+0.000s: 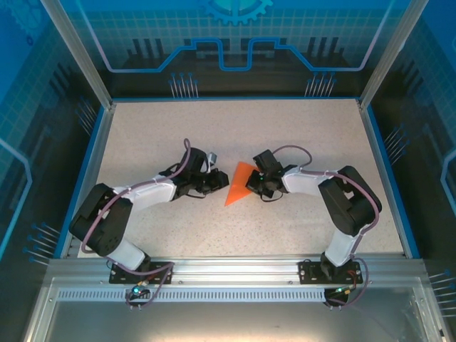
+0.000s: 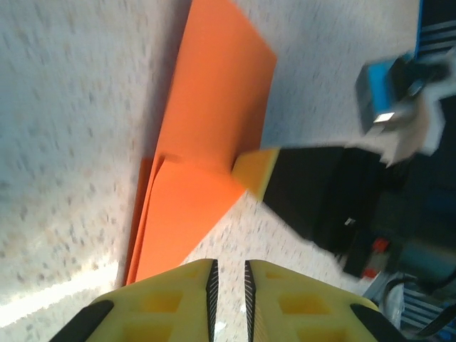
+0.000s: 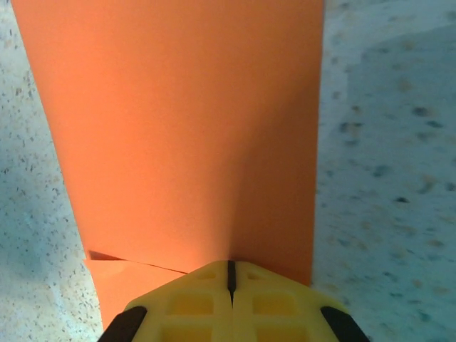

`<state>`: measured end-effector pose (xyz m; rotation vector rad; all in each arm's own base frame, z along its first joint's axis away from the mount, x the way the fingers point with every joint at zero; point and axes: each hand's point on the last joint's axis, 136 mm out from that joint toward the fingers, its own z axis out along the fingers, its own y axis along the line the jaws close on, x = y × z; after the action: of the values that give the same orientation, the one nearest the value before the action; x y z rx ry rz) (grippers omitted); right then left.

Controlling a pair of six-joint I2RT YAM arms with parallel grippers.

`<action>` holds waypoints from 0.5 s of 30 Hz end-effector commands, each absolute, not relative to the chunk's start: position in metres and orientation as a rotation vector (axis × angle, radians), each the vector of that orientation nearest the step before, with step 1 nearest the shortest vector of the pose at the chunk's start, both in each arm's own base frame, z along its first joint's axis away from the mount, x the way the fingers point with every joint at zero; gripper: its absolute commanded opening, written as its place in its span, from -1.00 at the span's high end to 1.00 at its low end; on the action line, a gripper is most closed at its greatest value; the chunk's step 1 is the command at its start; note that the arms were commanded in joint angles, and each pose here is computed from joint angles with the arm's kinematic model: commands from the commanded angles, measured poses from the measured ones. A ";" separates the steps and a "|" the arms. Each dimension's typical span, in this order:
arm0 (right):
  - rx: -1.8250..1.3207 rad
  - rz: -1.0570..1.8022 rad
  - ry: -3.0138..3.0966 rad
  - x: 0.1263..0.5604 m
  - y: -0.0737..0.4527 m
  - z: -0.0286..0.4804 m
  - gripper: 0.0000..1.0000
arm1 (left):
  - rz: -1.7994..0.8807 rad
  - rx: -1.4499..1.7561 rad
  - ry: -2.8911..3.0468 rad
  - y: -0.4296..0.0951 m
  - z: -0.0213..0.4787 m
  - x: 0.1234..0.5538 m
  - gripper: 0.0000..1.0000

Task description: Fold a paper plane with a square sheet of paper (pick it up from the middle)

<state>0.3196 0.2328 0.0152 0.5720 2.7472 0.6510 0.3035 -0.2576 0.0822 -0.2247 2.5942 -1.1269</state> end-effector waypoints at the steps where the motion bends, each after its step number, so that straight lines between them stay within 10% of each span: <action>1: 0.638 0.598 2.720 0.319 0.225 0.019 1.00 | -1.205 -0.245 2.618 -0.270 0.072 0.287 0.62; 15: 0.513 0.761 2.675 0.328 0.246 0.047 1.00 | -1.033 -0.339 2.746 -0.269 0.020 0.278 0.90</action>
<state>0.3218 0.2354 0.0224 0.5769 2.7274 0.6817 0.2757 -0.2761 0.0292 -0.3075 2.7265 -1.1175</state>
